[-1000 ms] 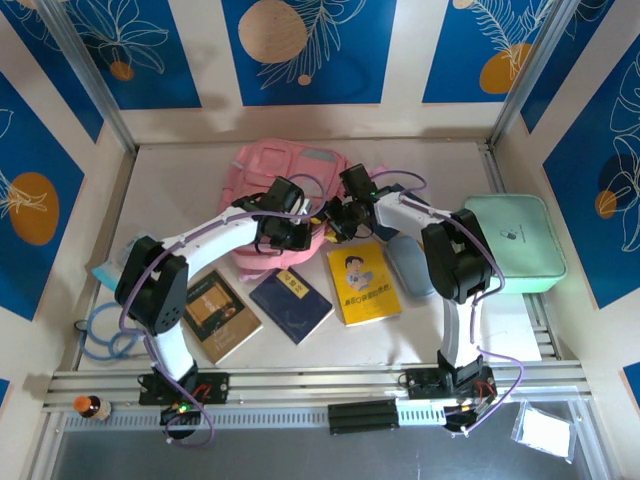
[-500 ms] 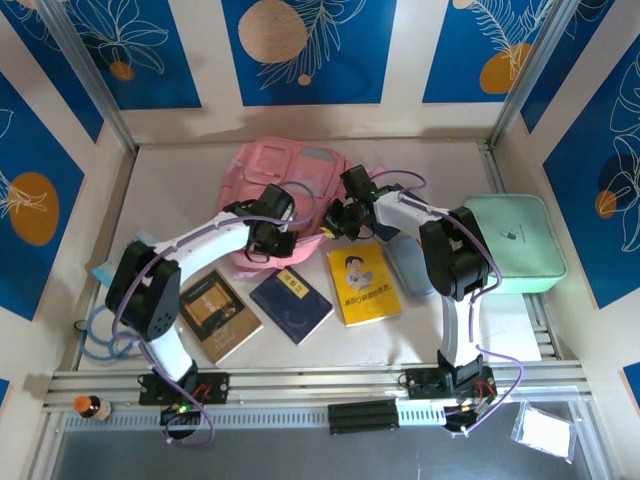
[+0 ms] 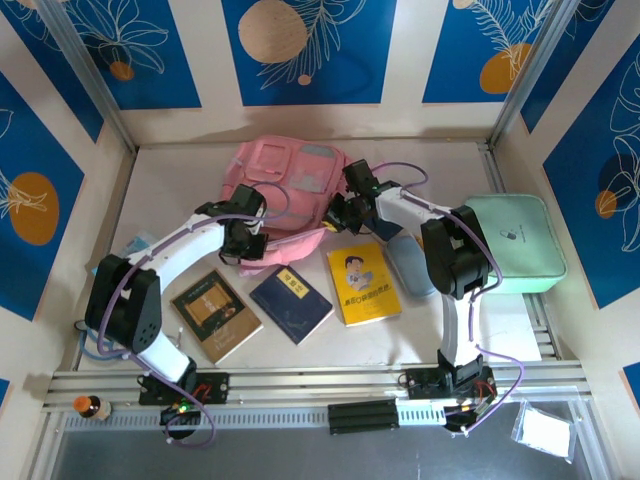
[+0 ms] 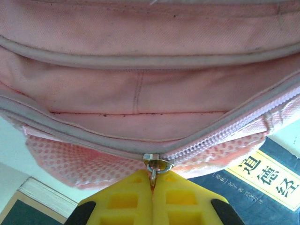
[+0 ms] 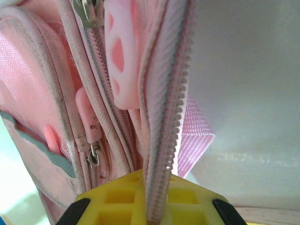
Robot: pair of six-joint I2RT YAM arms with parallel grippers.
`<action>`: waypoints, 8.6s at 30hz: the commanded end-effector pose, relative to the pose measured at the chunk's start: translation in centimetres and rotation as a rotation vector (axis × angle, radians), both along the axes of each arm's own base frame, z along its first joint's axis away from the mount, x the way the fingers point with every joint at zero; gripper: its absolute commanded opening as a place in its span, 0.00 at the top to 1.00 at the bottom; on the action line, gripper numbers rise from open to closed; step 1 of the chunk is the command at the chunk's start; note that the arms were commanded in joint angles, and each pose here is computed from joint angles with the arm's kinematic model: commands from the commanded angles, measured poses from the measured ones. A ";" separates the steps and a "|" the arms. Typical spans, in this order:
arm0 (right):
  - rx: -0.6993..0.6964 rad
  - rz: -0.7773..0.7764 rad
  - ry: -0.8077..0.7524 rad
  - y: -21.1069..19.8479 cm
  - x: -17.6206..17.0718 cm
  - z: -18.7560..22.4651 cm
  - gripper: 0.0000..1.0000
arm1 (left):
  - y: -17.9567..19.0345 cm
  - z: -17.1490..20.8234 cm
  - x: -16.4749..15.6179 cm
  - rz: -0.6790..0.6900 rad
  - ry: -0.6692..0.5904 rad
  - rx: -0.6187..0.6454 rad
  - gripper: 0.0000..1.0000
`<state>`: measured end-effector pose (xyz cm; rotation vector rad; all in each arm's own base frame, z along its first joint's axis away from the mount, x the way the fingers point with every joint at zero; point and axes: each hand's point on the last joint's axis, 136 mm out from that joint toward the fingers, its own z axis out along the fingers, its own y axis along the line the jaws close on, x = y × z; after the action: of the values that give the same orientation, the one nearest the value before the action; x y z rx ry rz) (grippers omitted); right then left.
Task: Pack the student bag
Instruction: Unzip the student bag at the top-center of the table, then move the book to the center of the table, then pick up the book at the center of the table.
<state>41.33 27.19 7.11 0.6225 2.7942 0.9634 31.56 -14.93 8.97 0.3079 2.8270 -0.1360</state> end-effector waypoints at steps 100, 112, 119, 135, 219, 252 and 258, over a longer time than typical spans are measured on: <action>-0.191 -0.140 -0.056 -5.9 -2.4 1.5 0.88 | 3.8 -2.4 5.5 0.021 0.202 -0.116 1.00; -0.206 -0.107 -0.067 -6.3 -2.5 1.2 0.88 | 7.9 -3.6 7.9 -0.036 0.210 0.017 1.00; -0.219 -0.090 -0.070 -6.5 -2.6 1.1 0.89 | 10.5 -4.6 8.9 -0.127 0.206 0.180 1.00; -0.109 0.029 -0.089 -3.8 -2.6 1.0 0.87 | 13.9 -2.0 14.0 0.034 -0.040 0.376 0.87; -0.443 -0.105 0.097 -13.6 -8.3 -5.1 0.47 | -22.9 -5.2 -0.8 0.182 0.184 -0.457 0.45; -0.362 -0.130 0.121 -13.1 -8.3 -5.7 0.53 | -27.1 4.3 -0.7 -0.020 0.055 -0.984 0.60; -0.327 -0.123 0.109 -12.5 -8.0 -5.2 0.54 | -26.7 1.7 0.1 0.029 0.107 -0.897 0.65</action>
<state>34.94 13.15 3.29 0.8123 2.7920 0.3613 30.87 -40.25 9.21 0.0112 2.5782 -1.3001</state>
